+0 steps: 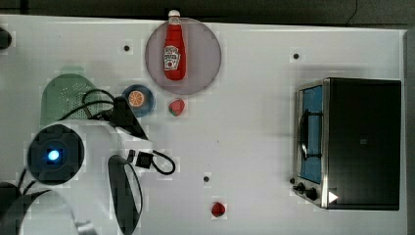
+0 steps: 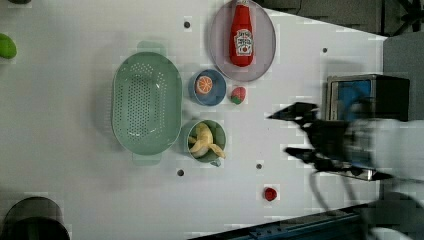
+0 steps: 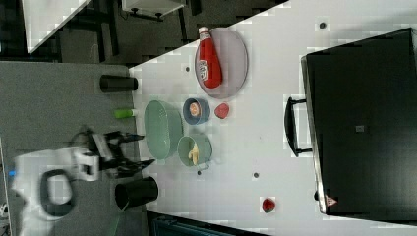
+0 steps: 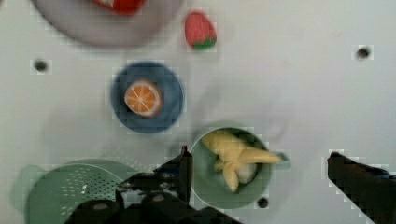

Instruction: Pick Banana and place it in mug.

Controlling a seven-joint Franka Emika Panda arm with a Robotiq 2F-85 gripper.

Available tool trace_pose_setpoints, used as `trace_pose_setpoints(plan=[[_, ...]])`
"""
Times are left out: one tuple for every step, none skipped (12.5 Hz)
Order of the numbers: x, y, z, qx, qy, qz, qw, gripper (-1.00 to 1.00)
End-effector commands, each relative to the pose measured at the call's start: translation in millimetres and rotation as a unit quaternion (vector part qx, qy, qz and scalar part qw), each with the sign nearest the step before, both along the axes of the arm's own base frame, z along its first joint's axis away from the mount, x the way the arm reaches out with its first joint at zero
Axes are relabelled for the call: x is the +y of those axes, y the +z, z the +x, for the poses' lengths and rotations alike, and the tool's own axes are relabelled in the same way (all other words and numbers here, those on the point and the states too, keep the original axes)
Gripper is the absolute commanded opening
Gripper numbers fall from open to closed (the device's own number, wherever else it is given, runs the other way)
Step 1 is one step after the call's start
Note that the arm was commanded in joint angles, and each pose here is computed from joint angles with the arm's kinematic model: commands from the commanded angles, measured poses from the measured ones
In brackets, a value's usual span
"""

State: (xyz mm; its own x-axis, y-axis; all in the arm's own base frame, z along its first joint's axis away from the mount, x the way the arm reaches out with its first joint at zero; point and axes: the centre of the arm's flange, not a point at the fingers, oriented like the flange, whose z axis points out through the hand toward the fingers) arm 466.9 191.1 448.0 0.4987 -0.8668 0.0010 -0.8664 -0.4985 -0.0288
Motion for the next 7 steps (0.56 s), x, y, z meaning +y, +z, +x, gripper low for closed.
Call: trace_pose_setpoints(plan=[[-71.4,51.8,17.2,0.002,0.012,-0.008,1.000,1.00],[-95.8,72.5,20.4,0.003,0.008,-0.004,1.000,1.00],[-119.8,91.3,22.2,0.005,0.007,-0.001,1.000,1.00],[-143.2,108.0,23.9,0.006,0.006,0.003,1.000,1.00],[-167.1,122.1,25.4,0.004,-0.001,0.005,1.000,1.00],[-190.8,133.8,26.2,0.001,-0.005,0.007,1.000,1.00],[-211.1,143.4,26.0,-0.002,0.001,0.010,1.000,1.00]])
